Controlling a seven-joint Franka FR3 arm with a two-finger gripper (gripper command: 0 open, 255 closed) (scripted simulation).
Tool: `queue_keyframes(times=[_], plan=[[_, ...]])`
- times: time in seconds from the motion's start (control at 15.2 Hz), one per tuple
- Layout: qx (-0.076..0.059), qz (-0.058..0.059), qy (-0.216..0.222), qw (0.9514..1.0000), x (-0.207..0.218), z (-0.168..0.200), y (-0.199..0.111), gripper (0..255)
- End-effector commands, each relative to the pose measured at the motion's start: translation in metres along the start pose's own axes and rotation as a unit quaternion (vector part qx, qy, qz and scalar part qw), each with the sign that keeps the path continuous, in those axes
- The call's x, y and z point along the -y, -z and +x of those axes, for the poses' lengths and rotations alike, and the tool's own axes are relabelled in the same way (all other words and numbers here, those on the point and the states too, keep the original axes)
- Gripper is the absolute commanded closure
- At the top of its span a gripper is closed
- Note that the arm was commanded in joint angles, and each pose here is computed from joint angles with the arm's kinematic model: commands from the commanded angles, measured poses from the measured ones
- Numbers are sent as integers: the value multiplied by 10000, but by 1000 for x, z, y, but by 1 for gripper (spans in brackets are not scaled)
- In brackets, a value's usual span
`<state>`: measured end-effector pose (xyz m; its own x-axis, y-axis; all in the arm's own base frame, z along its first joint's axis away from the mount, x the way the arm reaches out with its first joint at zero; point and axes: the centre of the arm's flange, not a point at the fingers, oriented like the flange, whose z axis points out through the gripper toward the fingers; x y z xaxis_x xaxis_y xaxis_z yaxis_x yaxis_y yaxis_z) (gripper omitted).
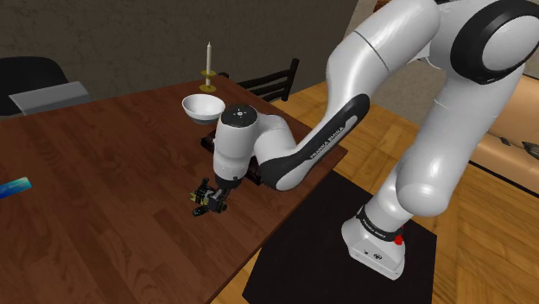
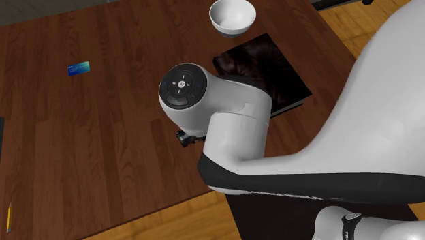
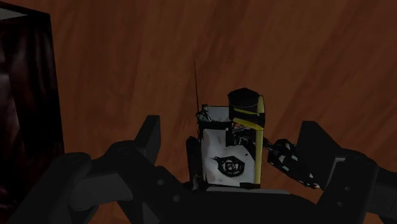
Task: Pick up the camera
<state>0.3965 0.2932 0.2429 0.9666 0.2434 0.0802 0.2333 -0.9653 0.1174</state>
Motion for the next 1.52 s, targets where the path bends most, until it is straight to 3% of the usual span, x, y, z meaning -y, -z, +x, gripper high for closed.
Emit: queue_keyframes(times=[0.0, 0.4, 0.46, 1.06, 1.45], plan=[[-4, 1, 2, 10000, 1, 0, -11, 0], [-3, 1, 2, 10000, 4, -2, -35, 0], [-4, 1, 2, 10000, 5, -2, -35, 255], [-4, 1, 2, 10000, 4, -2, -35, 255], [-4, 1, 2, 10000, 1, 1, -4, 255]])
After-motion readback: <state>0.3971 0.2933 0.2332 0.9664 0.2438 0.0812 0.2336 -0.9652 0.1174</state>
